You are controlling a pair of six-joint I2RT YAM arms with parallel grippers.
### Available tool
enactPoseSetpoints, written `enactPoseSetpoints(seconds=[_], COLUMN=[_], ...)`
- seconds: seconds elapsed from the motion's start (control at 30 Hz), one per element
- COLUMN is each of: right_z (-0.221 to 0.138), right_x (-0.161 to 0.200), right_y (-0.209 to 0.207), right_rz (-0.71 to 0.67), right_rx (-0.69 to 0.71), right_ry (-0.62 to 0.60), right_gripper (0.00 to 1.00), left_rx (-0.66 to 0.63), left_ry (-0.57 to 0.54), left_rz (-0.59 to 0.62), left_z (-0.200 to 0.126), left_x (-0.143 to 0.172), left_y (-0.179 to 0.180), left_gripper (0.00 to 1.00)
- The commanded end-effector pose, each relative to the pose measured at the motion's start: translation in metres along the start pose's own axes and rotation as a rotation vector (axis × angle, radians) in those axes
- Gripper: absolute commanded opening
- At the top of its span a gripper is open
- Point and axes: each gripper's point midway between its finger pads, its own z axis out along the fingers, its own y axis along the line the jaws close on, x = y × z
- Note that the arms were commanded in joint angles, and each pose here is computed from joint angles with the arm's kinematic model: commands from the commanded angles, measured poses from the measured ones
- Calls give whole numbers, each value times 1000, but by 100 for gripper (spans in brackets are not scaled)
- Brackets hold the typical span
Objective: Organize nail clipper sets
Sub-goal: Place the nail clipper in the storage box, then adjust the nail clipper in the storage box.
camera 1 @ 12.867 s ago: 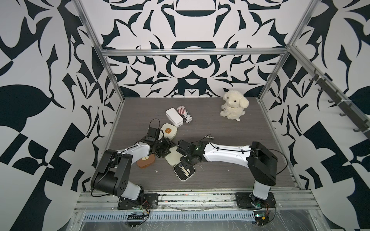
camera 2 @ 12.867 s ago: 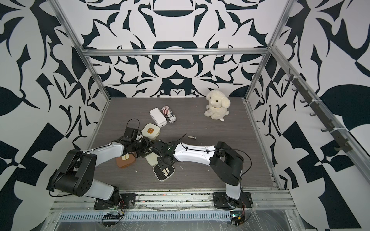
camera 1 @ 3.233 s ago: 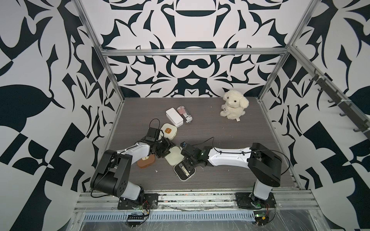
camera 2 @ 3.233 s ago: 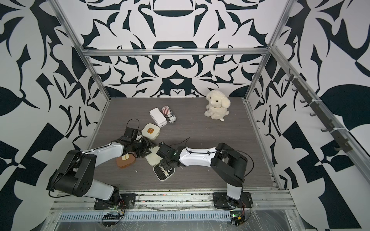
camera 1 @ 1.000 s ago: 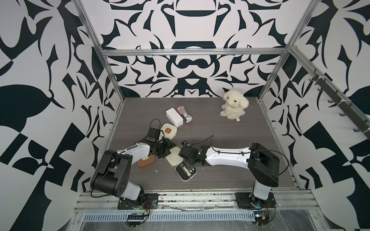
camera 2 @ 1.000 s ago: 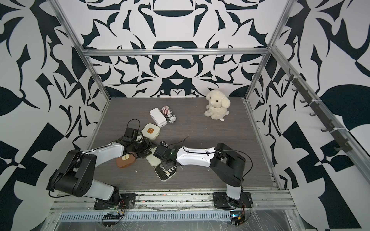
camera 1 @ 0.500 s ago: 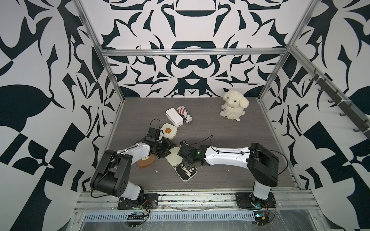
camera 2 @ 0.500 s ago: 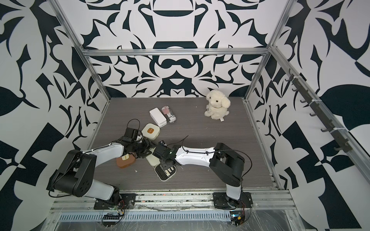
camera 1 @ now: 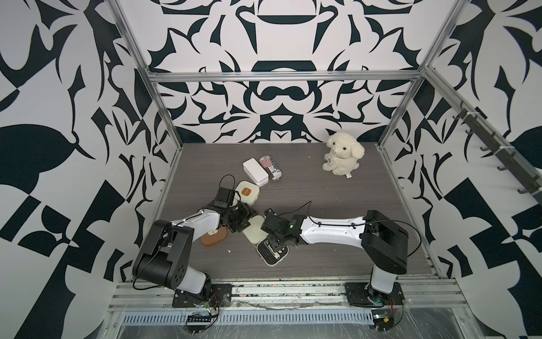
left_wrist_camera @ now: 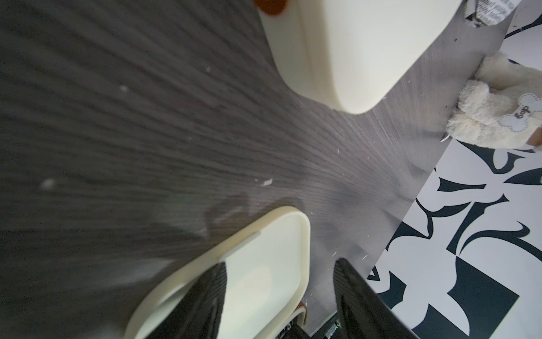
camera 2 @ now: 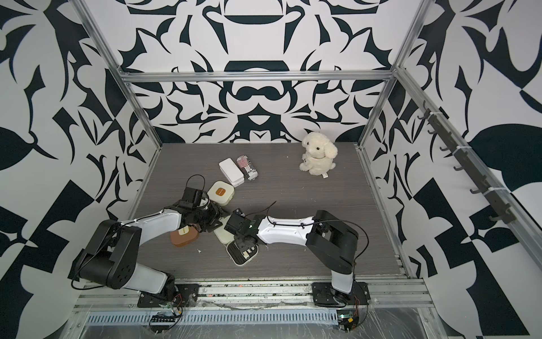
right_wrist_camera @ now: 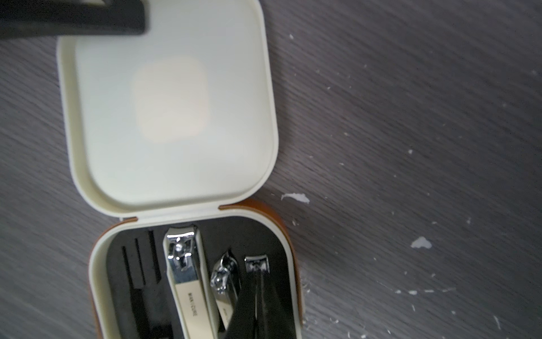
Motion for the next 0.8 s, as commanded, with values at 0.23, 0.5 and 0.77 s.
enactPoseSetpoints(seconds=[0.23, 0.5, 0.77], right_z=[-29, -26, -19], right_x=[-16, -14, -10], right_y=[11, 21, 24], right_rz=[-14, -32, -39], right_rx=[-42, -70, -71], right_ry=[-49, -27, -9], right_gripper=[11, 13, 13], left_rx=[-128, -131, -131], left_ry=[15, 16, 17], left_rz=[-44, -44, -44], left_z=[4, 5, 5], left_x=[8, 9, 9], left_y=[38, 39, 39], left_gripper=[63, 63, 63])
